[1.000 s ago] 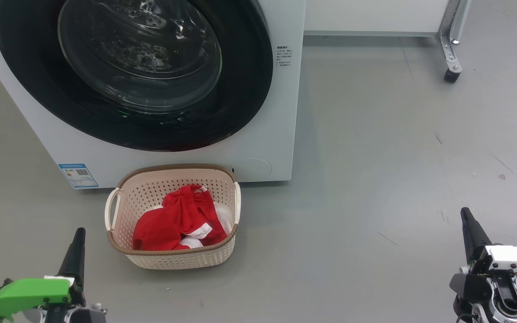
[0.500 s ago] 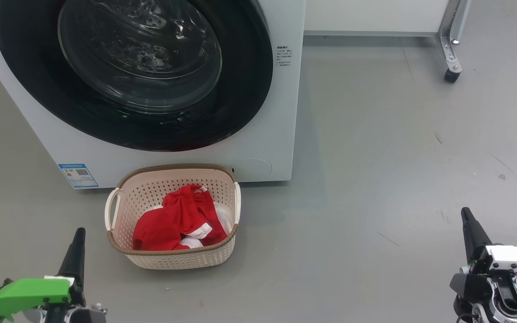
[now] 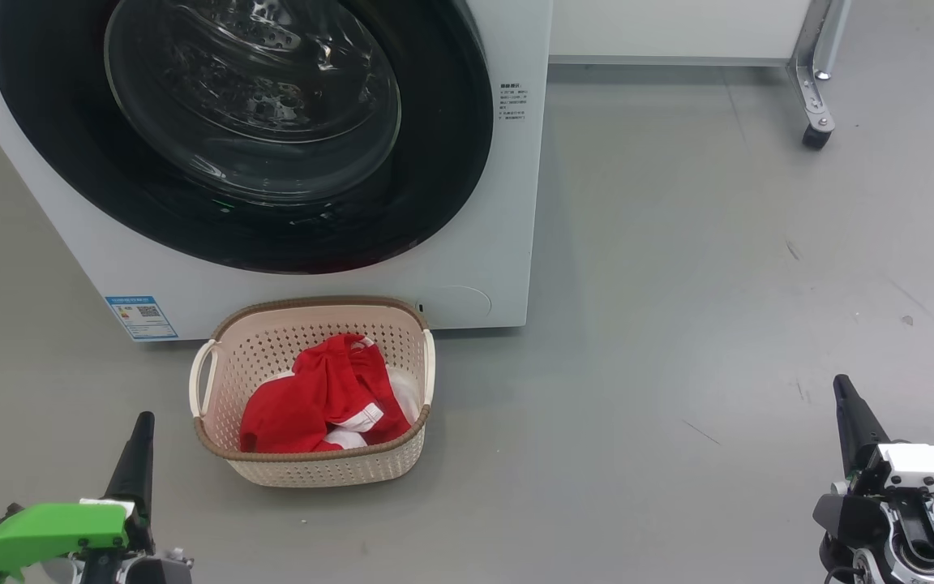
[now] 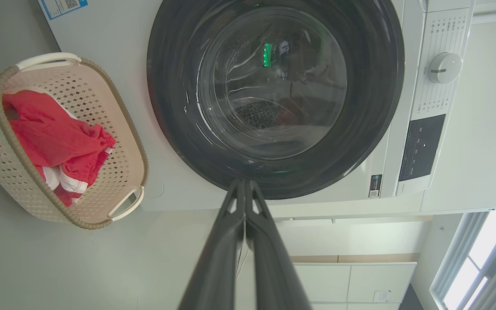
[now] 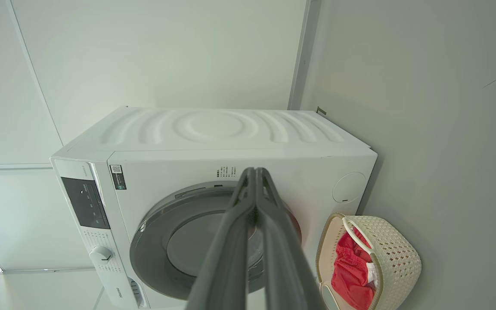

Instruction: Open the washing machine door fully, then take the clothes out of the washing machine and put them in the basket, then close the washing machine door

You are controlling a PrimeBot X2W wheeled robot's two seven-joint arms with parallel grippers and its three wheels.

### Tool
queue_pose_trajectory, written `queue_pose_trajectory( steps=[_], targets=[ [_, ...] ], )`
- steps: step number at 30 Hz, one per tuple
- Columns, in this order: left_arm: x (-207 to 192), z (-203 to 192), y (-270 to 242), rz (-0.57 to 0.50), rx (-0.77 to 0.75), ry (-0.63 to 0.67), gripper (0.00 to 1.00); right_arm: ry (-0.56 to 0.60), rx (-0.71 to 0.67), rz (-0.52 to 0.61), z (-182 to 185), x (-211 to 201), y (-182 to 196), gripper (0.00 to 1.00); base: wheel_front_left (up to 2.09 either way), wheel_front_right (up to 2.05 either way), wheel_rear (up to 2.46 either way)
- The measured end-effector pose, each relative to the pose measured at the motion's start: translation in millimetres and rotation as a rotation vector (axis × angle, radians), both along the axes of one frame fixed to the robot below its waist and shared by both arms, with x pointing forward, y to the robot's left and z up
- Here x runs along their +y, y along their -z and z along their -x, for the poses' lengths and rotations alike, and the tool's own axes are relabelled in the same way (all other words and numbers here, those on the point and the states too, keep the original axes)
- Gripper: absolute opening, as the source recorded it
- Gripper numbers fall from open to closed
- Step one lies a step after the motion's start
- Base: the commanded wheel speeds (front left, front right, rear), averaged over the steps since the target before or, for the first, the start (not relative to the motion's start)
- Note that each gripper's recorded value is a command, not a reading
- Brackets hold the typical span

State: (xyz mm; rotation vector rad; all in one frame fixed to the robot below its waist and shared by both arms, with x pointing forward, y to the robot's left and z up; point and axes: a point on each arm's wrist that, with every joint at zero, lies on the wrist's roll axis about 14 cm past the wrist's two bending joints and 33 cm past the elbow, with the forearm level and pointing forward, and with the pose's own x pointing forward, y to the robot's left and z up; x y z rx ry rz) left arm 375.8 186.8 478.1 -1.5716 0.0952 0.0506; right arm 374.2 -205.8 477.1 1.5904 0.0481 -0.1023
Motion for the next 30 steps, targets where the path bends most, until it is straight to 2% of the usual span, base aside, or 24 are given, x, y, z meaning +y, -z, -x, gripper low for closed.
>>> queue_pose_trajectory(
  steps=[30],
  targets=[
    [0.1,0.0,0.0,0.000,0.000,0.000,0.00,-0.001,-0.002,-0.001,-0.1,0.0,-0.5,0.00,0.00,0.00,0.00]
  ],
)
